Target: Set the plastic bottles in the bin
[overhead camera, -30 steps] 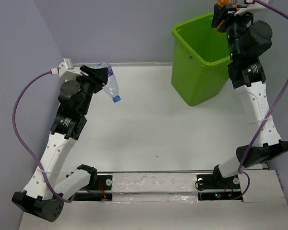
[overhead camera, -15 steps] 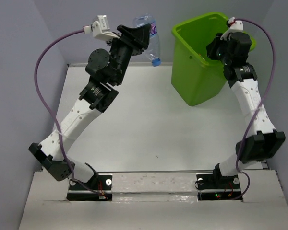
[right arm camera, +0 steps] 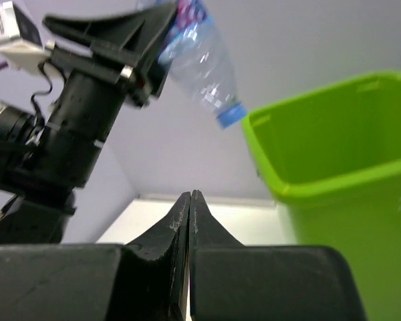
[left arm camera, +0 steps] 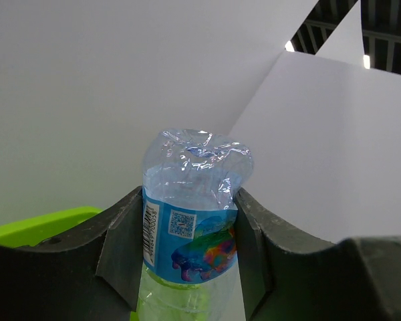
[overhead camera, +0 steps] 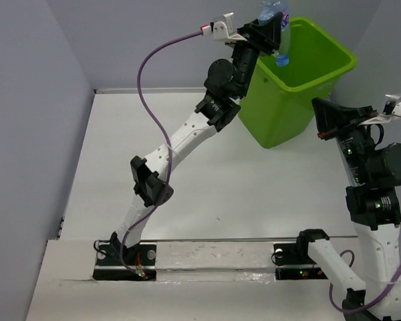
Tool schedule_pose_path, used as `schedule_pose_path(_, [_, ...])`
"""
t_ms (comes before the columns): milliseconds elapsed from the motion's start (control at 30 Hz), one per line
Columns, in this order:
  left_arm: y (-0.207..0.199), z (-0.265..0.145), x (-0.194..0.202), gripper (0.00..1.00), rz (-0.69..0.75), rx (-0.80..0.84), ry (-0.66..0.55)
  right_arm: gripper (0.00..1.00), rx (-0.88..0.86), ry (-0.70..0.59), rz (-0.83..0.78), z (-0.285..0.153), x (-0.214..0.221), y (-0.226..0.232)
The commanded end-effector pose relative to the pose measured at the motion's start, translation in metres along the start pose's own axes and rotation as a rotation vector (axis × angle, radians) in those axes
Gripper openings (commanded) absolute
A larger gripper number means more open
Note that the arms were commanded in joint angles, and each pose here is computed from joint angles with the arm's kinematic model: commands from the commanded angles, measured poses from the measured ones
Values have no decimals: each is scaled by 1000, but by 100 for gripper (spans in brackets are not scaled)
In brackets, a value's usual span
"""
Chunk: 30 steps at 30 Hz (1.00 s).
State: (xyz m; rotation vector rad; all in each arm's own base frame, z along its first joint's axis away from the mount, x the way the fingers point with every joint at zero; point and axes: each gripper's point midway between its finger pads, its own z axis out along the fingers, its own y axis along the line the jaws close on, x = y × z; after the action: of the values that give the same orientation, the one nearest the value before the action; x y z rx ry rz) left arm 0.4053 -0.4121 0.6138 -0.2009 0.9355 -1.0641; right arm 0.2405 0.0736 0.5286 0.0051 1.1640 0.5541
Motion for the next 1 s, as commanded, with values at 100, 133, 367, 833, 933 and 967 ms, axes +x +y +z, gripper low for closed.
schedule_pose_path(100, [10, 2, 5, 33, -66, 40, -275, 0, -241, 197, 179, -49, 46, 50])
schedule_pose_path(133, [11, 2, 2, 37, -93, 48, -311, 0, -260, 185, 174, -59, 41, 56])
schedule_pose_path(367, [40, 3, 48, 99, -48, 64, -259, 0, -339, 223, 183, -72, 43, 72])
schedule_pose_path(833, [-14, -4, -45, 99, 107, 137, -195, 0, -305, 212, 173, -52, 46, 62])
schedule_pose_path(933, [-28, -25, -104, 99, 129, 109, -202, 0, -309, 192, 168, -50, 39, 64])
schedule_pose_path(967, [-18, -42, -114, 99, 154, 61, -170, 0, -309, 181, 173, -50, 36, 64])
